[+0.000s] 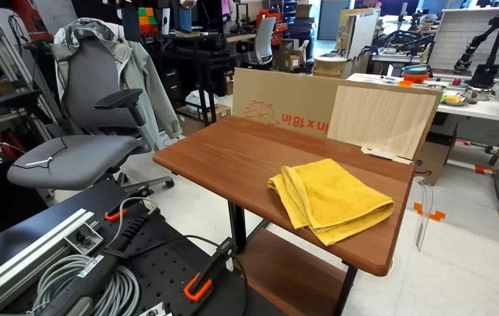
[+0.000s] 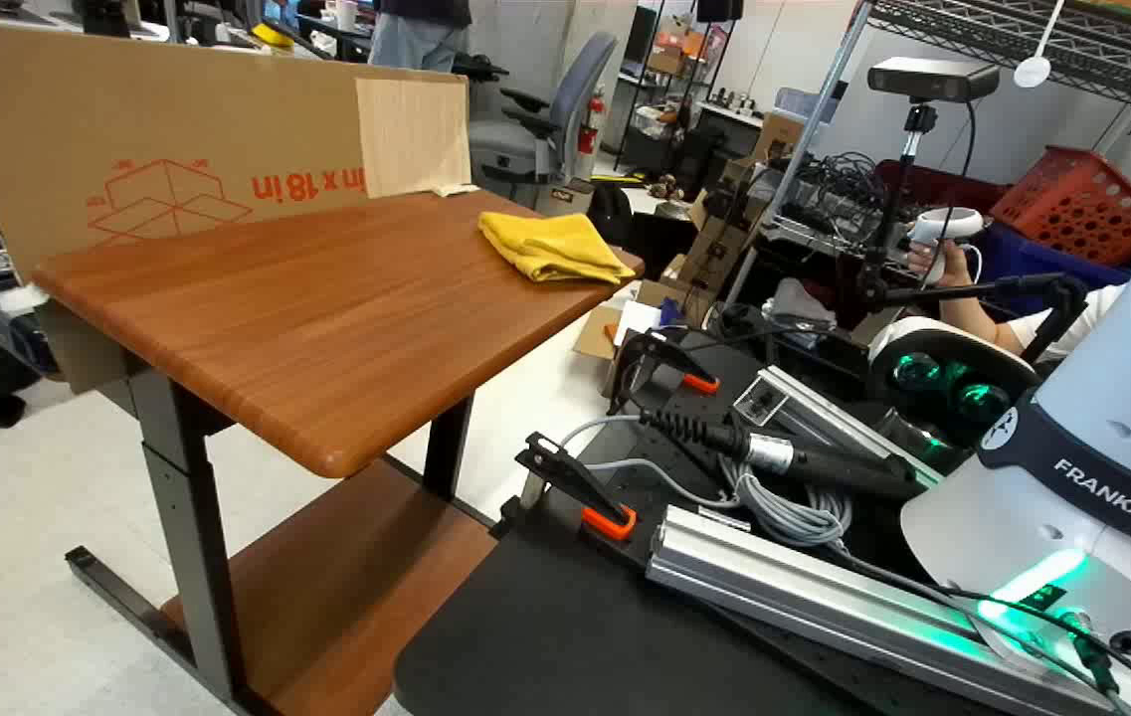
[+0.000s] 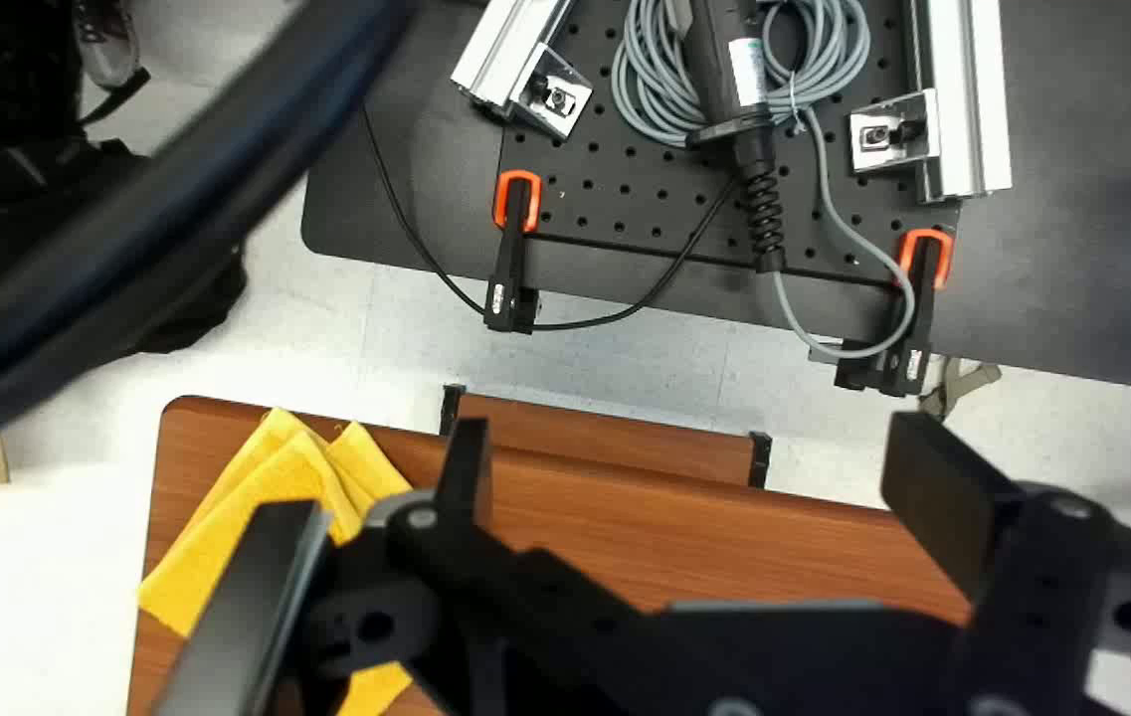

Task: Wipe the table with the towel

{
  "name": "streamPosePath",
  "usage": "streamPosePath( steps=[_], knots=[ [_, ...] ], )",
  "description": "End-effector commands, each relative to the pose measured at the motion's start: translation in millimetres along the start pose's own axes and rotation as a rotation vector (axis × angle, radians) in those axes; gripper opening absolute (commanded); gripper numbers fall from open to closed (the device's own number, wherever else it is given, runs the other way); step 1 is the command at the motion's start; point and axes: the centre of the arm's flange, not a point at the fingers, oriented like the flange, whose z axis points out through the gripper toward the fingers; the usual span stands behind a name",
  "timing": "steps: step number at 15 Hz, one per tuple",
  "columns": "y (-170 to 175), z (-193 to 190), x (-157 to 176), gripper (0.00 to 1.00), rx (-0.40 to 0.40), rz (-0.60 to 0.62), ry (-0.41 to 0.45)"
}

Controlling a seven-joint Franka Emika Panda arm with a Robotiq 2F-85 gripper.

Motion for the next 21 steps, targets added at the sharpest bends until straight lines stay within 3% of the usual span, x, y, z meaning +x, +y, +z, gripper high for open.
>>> streamPosePath(
  steps=[1,9,12,16,21],
  knots=[
    [0.0,-0.2,0.0,1.00,0.000,0.000,0.001],
    [0.0,-0.3,0.1,1.00,0.000,0.000,0.001],
    [11.6,9.9,25.6,1.00,0.053,0.039,0.042],
    [82.1,53.7,74.3,1.00,0.163,0.174,0.113],
    [190.7,127.4,112.9,1.00,0.278,0.476,0.191]
  ],
)
